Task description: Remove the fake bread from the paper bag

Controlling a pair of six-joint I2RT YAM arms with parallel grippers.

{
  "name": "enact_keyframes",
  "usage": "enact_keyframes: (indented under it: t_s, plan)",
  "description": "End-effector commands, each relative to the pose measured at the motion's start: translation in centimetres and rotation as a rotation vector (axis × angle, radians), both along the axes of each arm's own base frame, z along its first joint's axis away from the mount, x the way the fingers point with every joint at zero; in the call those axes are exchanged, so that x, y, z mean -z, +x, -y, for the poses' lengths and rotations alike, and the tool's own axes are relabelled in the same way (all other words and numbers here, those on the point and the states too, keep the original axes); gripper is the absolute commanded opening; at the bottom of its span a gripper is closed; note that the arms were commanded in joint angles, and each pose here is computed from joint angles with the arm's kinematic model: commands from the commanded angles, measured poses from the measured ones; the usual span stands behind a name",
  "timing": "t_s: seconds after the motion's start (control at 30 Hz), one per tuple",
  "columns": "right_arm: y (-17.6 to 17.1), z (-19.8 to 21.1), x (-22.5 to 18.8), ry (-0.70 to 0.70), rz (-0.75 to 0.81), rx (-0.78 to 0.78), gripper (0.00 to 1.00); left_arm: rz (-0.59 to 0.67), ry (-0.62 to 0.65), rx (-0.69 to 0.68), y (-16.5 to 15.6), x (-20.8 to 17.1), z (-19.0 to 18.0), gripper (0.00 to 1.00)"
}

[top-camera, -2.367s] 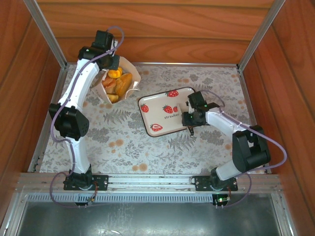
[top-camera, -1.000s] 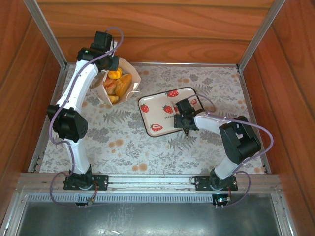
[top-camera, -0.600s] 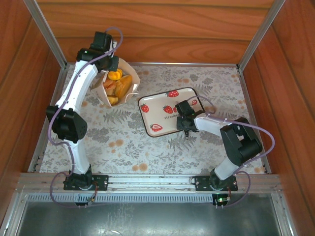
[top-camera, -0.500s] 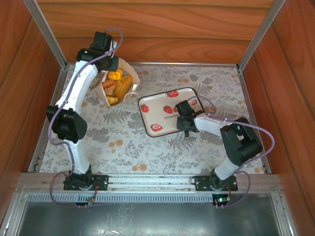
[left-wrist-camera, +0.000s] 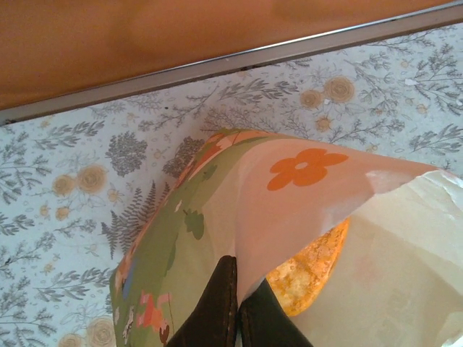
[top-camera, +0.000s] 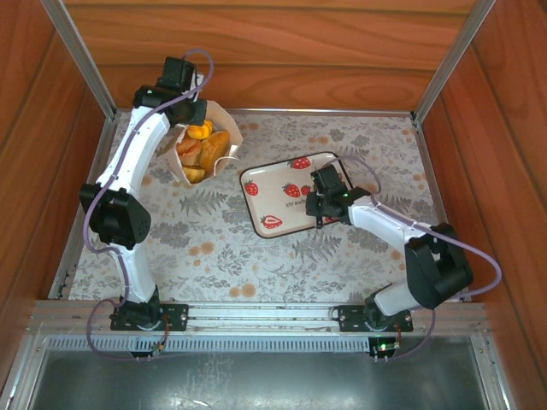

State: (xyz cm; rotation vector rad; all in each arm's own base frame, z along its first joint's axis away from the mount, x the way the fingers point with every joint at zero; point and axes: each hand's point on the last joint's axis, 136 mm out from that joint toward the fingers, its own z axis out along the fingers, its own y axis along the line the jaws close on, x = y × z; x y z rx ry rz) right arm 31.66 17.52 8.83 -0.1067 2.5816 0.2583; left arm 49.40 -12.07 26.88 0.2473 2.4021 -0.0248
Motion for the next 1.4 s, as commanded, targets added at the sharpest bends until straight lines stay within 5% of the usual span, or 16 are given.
enact_keyframes:
  t_s: [0.0, 0.67, 1.37]
  plan:
    - [0.9, -2.6, -3.9, 0.159, 0.051, -0.097, 0.1, 0.031, -0.079, 0.014, -0.9, -1.8, 1.1, 0.0]
    - [-2.3, -9.8, -19.8, 0.588, -0.057, -0.449, 0.32, -0.004, -0.283, 0.014, -1.7, -0.7, 5.5, 0.0]
    - [-3.6, -14.0, -18.7, 0.747, -0.362, -0.448, 0.46, 0.004, -0.198, 0.078, -2.6, 0.1, 7.3, 0.0]
